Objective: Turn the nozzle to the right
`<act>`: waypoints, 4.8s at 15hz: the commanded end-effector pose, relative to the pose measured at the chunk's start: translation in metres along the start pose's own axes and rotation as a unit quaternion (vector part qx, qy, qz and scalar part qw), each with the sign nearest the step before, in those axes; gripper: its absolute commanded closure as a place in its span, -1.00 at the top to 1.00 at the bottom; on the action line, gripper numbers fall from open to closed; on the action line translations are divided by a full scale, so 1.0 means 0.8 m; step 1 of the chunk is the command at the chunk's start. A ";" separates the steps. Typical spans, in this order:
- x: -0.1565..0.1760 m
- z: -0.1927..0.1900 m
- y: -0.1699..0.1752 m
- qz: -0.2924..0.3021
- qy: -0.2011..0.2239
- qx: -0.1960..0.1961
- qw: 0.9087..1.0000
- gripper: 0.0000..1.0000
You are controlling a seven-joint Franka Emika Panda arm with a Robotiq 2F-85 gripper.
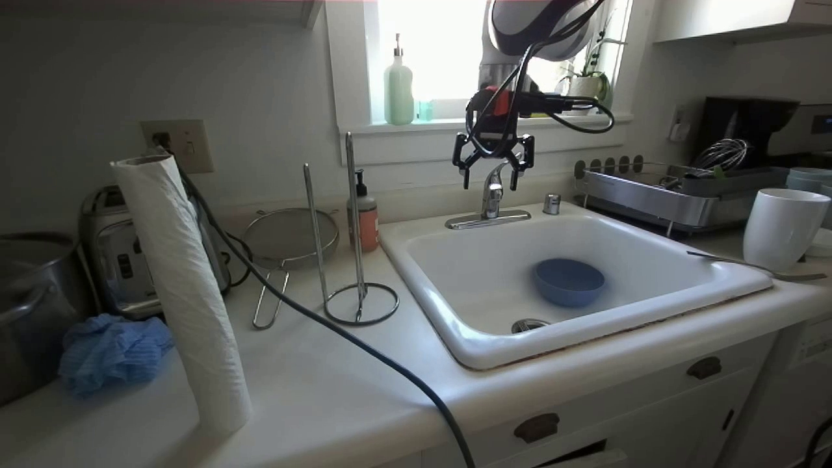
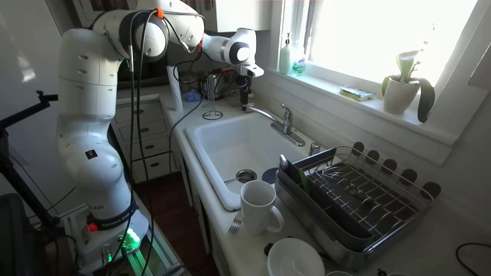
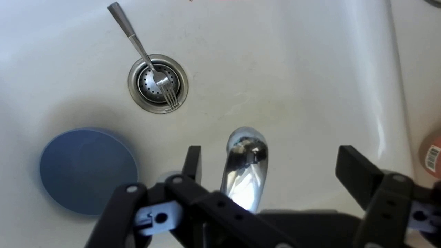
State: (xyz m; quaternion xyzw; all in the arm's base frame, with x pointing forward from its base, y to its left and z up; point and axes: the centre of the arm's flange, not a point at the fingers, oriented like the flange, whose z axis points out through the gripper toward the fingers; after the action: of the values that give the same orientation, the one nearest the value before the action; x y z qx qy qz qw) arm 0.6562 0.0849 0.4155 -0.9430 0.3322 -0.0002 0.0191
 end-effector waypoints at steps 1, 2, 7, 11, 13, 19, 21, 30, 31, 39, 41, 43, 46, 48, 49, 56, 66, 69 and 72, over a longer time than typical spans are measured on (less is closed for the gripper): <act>0.010 0.011 -0.006 0.024 -0.027 -0.017 0.999 1.00; 0.010 0.014 0.000 0.031 -0.028 -0.027 0.999 1.00; 0.001 0.017 0.029 0.049 -0.038 -0.058 0.996 1.00; -0.006 0.018 0.050 0.059 -0.031 -0.072 0.995 1.00; -0.008 0.018 0.062 0.061 -0.022 -0.071 0.995 1.00; -0.022 0.017 0.105 0.073 -0.001 -0.050 0.996 1.00; -0.029 0.016 0.131 0.079 0.002 -0.058 0.995 1.00; -0.023 0.020 0.258 0.168 0.029 -0.060 0.984 1.00; -0.018 0.024 0.268 0.184 0.032 -0.051 0.981 1.00; 0.015 0.040 0.327 0.297 0.046 0.010 0.954 1.00; 0.019 0.040 0.332 0.307 0.044 0.028 0.950 1.00; 0.023 0.040 0.336 0.318 0.049 0.040 0.946 1.00; 0.014 0.037 0.326 0.289 0.019 0.055 0.955 1.00; 0.006 0.029 0.314 0.265 0.018 0.056 0.962 1.00; 0.004 0.023 0.308 0.255 0.027 0.053 0.965 1.00; 0.009 -0.012 0.282 0.291 0.037 0.030 0.956 0.47; 0.037 -0.013 0.255 0.351 0.079 0.021 0.933 -0.93; 0.045 -0.009 0.251 0.359 0.090 0.011 0.929 -1.00; 0.050 -0.003 0.249 0.365 0.099 0.004 0.926 -1.00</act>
State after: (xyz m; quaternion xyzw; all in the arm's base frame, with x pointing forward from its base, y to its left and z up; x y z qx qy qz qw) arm 0.5500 -0.0969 0.4135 -0.7622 0.6431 -0.0743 0.0029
